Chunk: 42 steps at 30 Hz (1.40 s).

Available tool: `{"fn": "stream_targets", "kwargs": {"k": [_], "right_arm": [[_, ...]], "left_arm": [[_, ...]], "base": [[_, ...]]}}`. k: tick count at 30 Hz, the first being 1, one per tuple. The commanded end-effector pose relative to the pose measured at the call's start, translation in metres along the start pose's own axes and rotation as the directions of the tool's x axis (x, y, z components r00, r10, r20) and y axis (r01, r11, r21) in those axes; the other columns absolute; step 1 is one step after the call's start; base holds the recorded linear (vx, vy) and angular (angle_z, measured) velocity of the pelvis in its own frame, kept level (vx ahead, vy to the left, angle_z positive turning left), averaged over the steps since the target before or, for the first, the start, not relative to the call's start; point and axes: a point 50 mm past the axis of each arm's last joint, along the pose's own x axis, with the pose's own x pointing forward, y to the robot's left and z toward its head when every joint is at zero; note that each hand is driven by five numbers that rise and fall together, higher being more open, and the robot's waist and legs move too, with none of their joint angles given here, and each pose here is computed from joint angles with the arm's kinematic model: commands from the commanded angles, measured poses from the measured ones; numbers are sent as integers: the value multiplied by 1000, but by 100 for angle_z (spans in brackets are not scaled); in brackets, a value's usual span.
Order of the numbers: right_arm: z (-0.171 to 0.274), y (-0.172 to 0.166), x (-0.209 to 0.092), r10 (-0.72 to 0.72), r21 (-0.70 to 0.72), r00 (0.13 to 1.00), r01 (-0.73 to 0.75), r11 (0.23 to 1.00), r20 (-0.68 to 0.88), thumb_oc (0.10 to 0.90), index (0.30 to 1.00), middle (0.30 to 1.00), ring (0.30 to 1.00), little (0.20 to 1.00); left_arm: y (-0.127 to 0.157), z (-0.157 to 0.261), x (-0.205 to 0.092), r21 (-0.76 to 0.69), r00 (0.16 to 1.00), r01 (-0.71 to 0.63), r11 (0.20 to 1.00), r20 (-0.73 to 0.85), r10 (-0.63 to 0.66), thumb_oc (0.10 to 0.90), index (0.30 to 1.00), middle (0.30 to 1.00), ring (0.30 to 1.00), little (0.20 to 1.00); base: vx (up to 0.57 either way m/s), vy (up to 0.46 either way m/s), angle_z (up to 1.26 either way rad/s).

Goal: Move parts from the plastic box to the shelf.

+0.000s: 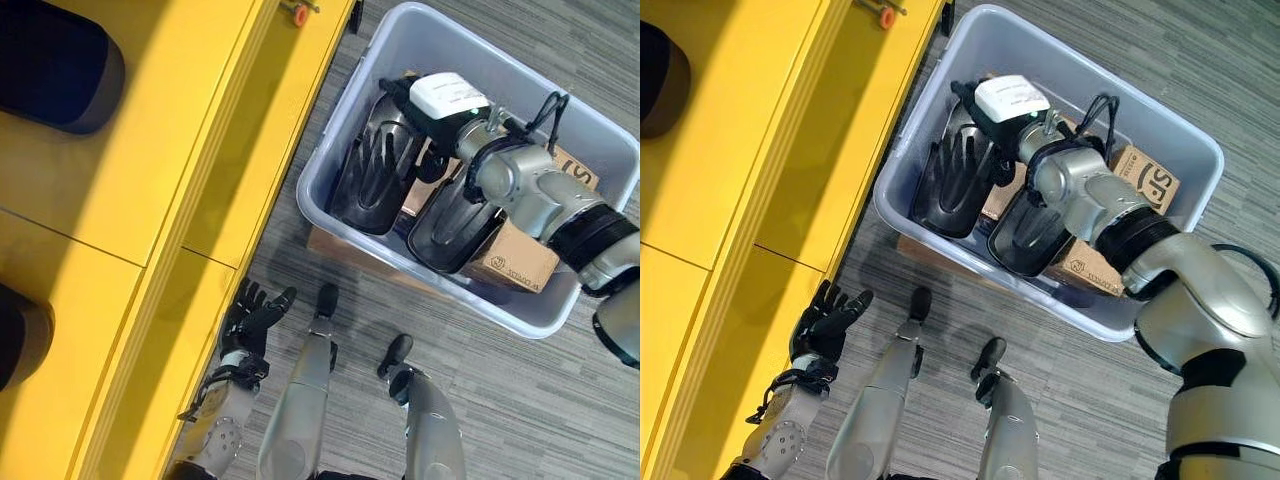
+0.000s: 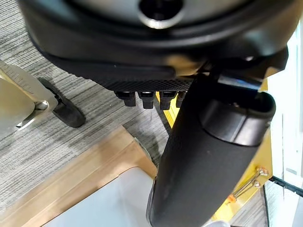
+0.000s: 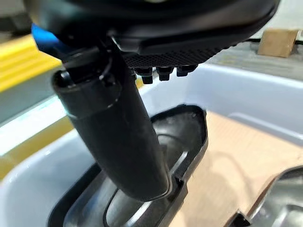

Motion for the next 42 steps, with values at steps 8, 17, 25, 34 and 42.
{"fn": "stream_targets", "kwargs": {"k": [8, 17, 25, 34, 42], "right_arm": [[-9, -71, -29, -310, 91, 951, 310, 946, -14, 900, 1000, 1000, 1000, 1000], [-25, -32, -50, -353, 310, 922, 385, 869, -157, 900, 1000, 1000, 1000, 1000], [-32, 8, -62, -341, 507, 893, 449, 736, -294, 900, 1000, 1000, 1000, 1000], [-40, 46, -64, -265, 629, 877, 473, 617, -401, 900, 1000, 1000, 1000, 1000], [-39, 39, -39, -253, 700, 861, 507, 503, -442, 900, 1000, 1000, 1000, 1000]], "left_arm": [[-1, 26, -9, -59, 988, 14, 998, 152, -5, 900, 1000, 1000, 1000, 1000], [-2, 26, -10, -72, 987, 4, 997, 158, 7, 900, 1000, 1000, 1000, 1000], [-3, 23, -11, -75, 989, 6, 997, 146, 5, 900, 1000, 1000, 1000, 1000], [-2, 17, -13, -62, 993, 19, 998, 120, -11, 900, 1000, 1000, 1000, 1000], [-2, 12, -14, -44, 995, 34, 998, 96, -29, 900, 1000, 1000, 1000, 1000]], "base": [[-1, -4, -6], [6, -5, -4], [9, -10, -4], [0, 0, 0], [0, 0, 0]]}}
